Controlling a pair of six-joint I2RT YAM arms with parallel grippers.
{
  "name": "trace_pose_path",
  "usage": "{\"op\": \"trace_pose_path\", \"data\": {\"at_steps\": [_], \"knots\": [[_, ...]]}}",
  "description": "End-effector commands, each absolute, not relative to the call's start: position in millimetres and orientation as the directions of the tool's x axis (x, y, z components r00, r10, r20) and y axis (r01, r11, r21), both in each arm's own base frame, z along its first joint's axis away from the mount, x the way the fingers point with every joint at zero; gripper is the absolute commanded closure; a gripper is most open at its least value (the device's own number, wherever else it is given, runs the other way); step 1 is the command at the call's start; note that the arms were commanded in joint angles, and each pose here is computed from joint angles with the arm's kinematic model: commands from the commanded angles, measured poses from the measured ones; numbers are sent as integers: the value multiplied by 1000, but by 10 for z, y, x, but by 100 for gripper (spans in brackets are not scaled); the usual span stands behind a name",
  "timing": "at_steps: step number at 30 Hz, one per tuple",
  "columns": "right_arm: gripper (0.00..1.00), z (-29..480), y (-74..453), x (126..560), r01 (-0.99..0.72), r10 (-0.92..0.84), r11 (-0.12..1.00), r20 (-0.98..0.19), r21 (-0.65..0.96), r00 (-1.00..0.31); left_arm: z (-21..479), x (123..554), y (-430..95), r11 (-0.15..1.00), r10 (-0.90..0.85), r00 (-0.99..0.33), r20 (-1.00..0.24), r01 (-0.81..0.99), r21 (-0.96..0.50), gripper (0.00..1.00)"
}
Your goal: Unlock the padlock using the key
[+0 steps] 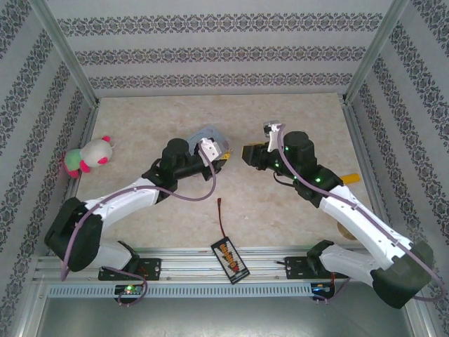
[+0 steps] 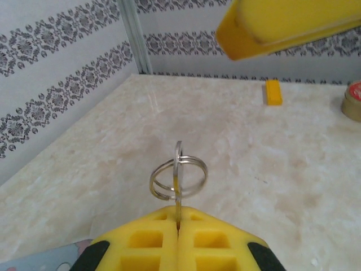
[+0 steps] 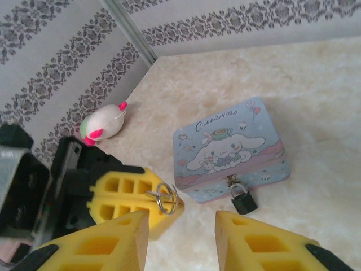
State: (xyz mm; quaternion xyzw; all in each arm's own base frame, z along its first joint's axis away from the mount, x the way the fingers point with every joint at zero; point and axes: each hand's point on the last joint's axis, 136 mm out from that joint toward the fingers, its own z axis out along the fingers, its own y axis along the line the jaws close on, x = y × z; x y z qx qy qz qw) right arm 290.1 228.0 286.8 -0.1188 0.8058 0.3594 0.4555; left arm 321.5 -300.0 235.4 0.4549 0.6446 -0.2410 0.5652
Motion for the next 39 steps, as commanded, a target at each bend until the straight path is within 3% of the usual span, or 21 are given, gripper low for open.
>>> {"op": "trace_pose_path", "data": {"at_steps": [1, 9, 17, 28, 39], "knots": [[63, 2888, 2264, 2807, -621, 35, 704, -890, 344, -454, 2083, 2880, -2897, 324, 507, 7, -862, 925, 197, 100], [62, 3057, 2553, 2481, -811, -37, 496, -925, 311, -377, 2159, 2721, -2794, 232, 604, 40, -796, 946, 224, 100], [66, 2909, 2871, 2360, -873, -129, 325, -898, 363, -422, 2246, 2619, -2779, 209, 592, 60, -804, 952, 224, 100], [74, 2734, 3009, 2396, -865, -173, 273, -863, 421, -475, 2271, 2561, -2769, 204, 574, 71, -816, 952, 226, 100], [95, 2682, 2952, 2418, -857, -170, 296, -859, 422, -482, 2273, 2610, -2755, 226, 575, 73, -815, 943, 244, 100]]}}
